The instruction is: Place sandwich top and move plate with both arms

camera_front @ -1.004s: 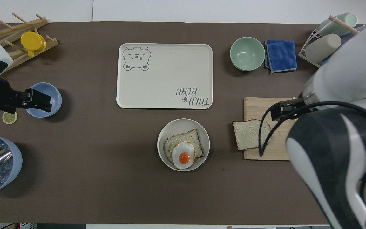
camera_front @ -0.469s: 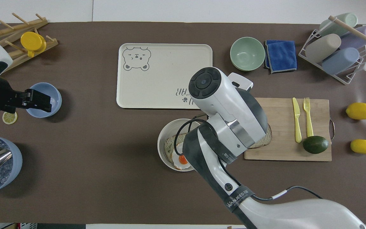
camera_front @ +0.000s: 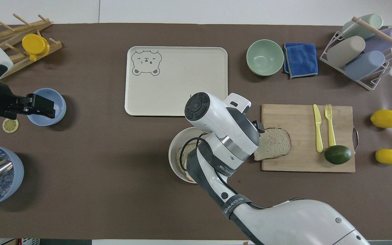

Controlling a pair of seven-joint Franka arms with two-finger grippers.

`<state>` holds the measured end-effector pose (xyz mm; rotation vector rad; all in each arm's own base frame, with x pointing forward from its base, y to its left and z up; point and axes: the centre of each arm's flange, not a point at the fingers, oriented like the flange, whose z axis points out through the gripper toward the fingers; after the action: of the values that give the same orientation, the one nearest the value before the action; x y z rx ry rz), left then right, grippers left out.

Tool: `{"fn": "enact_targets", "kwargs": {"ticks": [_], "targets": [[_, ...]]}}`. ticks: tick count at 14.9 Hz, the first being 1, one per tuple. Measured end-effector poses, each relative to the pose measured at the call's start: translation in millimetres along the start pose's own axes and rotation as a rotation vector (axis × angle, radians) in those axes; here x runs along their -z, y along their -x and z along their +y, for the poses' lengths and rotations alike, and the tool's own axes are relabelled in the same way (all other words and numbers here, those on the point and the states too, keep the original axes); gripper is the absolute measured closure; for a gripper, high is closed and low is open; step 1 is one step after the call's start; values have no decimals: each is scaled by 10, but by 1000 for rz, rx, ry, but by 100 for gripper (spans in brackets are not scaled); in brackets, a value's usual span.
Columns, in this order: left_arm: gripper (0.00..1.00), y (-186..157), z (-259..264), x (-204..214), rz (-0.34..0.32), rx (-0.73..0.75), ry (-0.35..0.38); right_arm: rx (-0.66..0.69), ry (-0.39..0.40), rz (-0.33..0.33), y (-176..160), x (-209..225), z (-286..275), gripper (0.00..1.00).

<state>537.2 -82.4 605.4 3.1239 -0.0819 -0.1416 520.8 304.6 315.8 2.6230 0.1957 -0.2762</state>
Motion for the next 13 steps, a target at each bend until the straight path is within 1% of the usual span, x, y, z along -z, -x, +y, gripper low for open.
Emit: {"fn": "enact_targets", "kwargs": {"ticks": [3,6,8,9,10,11,12,13], "targets": [[0,-2,-8,1,1,2,0,17,42,6,64,-164,41,0],[0,-5,-20,3,3,4,1,27,59,2,126,-272,64,1],[0,-13,-20,10,10,4,1,26,55,0,143,-340,97,6],[0,-16,-19,13,13,4,2,26,54,-3,150,-364,106,6],[0,-18,-19,15,16,4,2,26,54,-4,154,-376,110,9],[0,-20,-19,16,17,4,2,26,55,-5,156,-384,113,10],[0,-21,-19,17,19,4,2,26,55,-5,158,-387,115,15],[0,-24,-19,20,21,4,2,25,54,-5,159,-388,120,15]]}}
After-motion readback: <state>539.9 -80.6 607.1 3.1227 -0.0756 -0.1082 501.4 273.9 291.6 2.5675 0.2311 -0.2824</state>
